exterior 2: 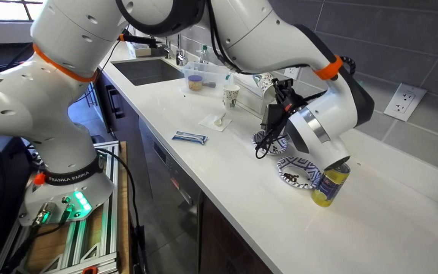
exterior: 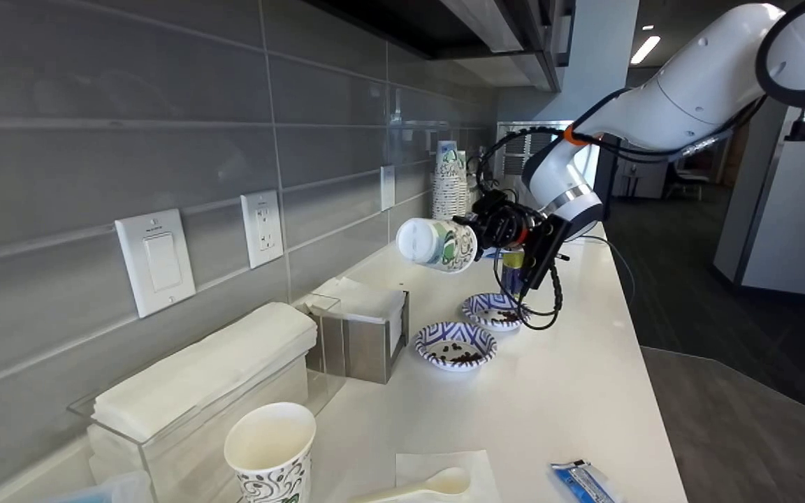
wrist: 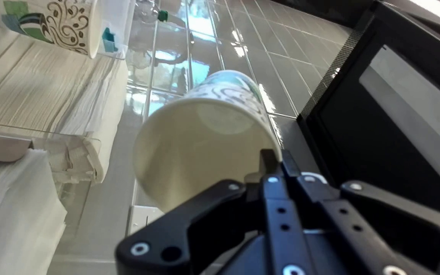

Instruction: Pour the beans out of the cup

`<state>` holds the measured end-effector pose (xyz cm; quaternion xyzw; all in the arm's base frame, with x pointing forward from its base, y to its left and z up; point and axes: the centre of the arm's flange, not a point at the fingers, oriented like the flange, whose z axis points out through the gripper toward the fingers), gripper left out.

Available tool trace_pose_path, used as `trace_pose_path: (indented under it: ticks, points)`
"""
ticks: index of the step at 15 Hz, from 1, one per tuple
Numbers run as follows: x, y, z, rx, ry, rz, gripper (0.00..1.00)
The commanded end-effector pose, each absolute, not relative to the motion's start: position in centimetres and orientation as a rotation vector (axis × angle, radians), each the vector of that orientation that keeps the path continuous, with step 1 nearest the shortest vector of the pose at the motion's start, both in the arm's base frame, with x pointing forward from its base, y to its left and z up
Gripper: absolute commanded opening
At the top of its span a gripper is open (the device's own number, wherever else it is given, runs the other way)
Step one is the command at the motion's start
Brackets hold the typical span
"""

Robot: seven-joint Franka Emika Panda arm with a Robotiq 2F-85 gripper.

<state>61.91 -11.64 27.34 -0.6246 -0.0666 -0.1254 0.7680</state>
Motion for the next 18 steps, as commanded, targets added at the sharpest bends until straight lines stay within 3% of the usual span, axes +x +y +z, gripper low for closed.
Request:
trace_pose_path:
  ticks: [1, 10, 18]
  points:
    - [60.3, -6.6, 32.6, -1.546, -0.128, -0.248, 0.01]
    - [59.1, 6.0, 38.3, -2.026, -0.147, -0.372, 0.01]
    - [58.3, 9.9, 38.4, -2.478, -0.175, -0.469, 0.01]
